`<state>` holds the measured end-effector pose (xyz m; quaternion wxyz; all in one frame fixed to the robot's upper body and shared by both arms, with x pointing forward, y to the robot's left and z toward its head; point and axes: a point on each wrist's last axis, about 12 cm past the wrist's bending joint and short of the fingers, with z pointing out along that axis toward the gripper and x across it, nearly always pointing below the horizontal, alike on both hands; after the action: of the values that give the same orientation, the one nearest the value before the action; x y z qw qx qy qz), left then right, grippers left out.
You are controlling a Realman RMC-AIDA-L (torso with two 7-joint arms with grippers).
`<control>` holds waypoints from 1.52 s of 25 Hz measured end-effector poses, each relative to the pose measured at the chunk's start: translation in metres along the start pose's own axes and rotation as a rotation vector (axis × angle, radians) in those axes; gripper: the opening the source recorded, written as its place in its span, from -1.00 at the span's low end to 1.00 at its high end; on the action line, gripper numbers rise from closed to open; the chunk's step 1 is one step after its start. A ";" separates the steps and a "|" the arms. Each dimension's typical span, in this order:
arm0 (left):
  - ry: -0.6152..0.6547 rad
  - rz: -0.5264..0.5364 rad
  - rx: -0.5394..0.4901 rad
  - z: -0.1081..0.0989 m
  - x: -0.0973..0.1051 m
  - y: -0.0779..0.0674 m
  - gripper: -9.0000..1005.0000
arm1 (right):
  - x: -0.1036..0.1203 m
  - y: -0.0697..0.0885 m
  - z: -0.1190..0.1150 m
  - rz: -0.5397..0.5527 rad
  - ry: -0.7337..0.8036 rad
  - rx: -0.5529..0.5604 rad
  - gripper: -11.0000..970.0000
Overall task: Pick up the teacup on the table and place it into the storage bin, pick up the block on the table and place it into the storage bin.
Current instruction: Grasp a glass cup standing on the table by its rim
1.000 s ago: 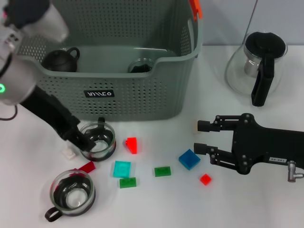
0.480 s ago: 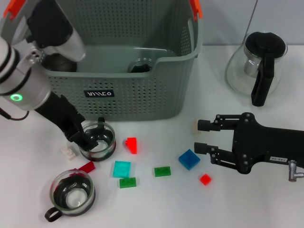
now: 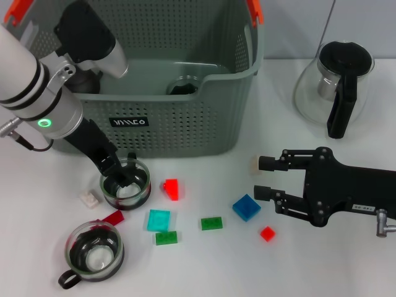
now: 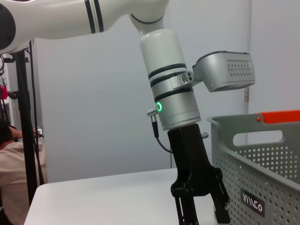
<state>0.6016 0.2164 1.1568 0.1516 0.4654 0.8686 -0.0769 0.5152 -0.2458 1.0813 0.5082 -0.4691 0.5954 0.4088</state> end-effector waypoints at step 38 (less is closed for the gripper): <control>0.104 0.035 0.002 0.022 0.002 -0.012 0.55 | 0.001 0.000 -0.001 0.017 -0.001 0.012 0.03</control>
<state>0.5950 0.2054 1.1352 0.1072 0.4838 0.8671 -0.0508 0.5153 -0.2474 1.0810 0.5078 -0.4608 0.6015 0.4100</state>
